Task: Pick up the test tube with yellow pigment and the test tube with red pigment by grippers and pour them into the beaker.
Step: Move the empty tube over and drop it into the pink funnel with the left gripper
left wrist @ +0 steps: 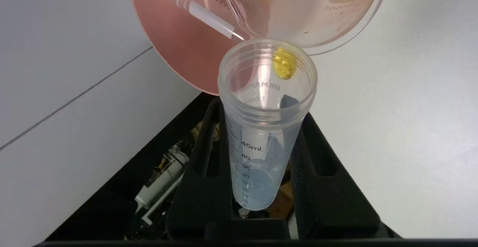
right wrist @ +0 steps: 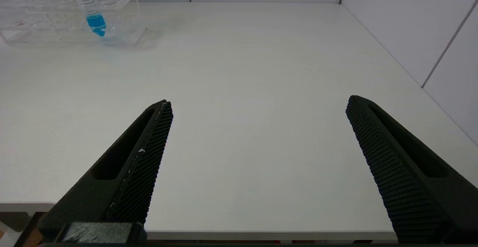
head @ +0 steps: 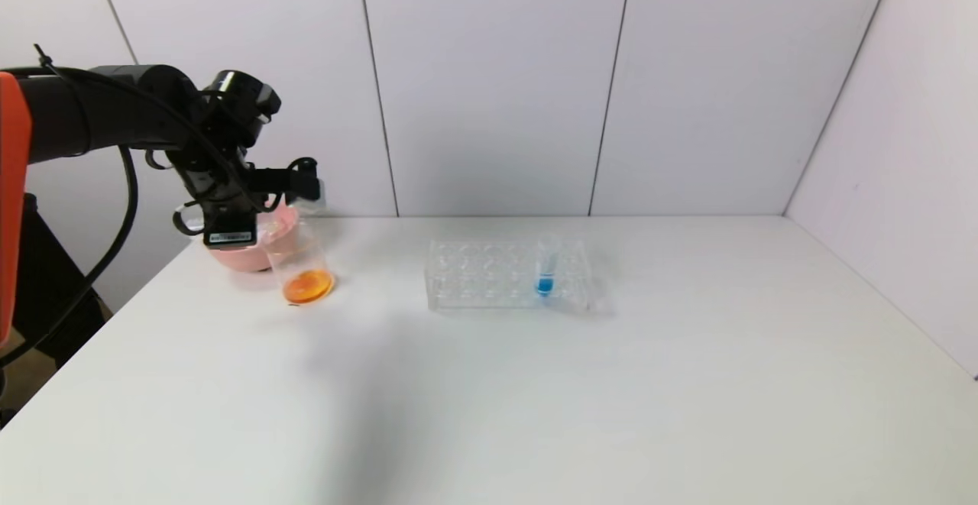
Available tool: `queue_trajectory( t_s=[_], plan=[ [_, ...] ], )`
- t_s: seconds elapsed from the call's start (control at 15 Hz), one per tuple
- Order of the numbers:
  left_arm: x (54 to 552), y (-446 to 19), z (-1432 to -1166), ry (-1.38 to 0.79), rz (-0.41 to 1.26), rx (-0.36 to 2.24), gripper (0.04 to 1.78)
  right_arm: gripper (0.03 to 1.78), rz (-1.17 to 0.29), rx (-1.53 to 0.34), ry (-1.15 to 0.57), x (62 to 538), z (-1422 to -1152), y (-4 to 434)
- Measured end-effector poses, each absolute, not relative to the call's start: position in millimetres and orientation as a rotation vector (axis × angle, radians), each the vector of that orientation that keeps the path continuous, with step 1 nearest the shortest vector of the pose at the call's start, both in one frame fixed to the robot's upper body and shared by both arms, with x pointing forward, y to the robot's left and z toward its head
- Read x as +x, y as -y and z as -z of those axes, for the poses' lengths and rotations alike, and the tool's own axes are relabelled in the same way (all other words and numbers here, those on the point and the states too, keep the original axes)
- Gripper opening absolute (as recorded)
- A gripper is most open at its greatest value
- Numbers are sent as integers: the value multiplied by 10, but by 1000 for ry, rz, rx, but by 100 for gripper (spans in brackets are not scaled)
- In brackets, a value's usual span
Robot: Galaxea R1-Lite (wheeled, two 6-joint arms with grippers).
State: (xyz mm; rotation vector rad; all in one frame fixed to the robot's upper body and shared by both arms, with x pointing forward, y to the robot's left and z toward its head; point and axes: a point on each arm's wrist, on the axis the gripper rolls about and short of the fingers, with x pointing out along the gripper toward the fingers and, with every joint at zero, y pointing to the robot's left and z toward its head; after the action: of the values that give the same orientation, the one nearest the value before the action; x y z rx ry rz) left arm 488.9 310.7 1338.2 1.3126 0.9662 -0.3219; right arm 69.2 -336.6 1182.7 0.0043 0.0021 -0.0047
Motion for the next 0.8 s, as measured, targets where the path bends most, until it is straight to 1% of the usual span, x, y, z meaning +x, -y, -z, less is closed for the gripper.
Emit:
queue_trajectory(
  t_s=[0.53, 0.8],
  plan=[
    [4702, -3398, -13809, -699, 314, 768, 46, 170, 5, 4, -2, 692, -11827, 3366],
    [4659, -3638, -13957, -597, 285, 593, 46, 170, 4, 4, -2, 692, -11827, 3366]
  ],
)
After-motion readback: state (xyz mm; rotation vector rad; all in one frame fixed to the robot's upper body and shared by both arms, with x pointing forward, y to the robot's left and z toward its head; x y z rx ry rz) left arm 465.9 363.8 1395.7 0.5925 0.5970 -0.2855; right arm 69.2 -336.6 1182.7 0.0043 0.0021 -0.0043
